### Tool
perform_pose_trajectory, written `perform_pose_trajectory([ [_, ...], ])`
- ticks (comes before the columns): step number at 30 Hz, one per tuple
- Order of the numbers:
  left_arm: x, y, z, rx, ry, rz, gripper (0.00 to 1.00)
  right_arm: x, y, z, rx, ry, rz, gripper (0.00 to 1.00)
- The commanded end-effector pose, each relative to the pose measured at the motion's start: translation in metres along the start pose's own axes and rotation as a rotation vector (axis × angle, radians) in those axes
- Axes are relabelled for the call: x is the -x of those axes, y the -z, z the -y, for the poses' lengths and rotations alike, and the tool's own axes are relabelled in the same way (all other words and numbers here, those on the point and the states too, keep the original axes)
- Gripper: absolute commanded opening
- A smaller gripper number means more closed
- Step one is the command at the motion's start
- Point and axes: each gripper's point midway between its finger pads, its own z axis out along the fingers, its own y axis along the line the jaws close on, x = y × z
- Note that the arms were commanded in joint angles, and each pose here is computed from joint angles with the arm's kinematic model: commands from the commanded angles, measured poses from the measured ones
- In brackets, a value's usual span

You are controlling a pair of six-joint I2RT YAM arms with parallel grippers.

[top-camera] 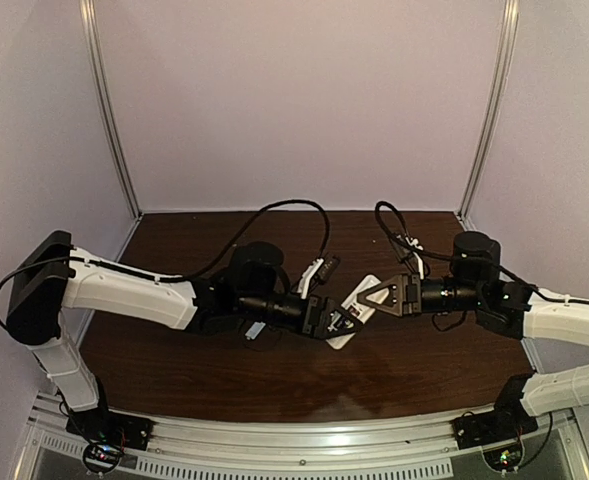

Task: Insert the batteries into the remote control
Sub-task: Load the battery into the battery compartment.

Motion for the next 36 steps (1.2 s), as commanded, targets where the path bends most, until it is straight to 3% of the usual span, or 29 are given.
perform_pose_trajectory([
  [1, -0.026, -0.003, -0.027, 0.026, 0.056, -0.055, 0.56, 0.029, 0.013, -0.052, 0.147, 0.111, 0.089, 0.0],
  [9, -0.026, -0.001, -0.025, -0.007, 0.047, -0.053, 0.55, 0.028, 0.015, -0.053, 0.15, 0.123, 0.09, 0.0],
  [14, -0.006, 0.008, 0.0, -0.037, -0.059, 0.001, 0.74, 0.023, 0.011, -0.035, 0.081, 0.108, 0.073, 0.0],
  [16, 0.003, 0.012, 0.009, -0.049, -0.083, 0.032, 0.77, 0.021, 0.009, -0.029, 0.062, 0.105, 0.066, 0.0],
  [36, 0.038, 0.019, 0.02, -0.07, -0.037, 0.123, 0.73, 0.013, 0.003, -0.022, 0.048, 0.099, 0.026, 0.0],
])
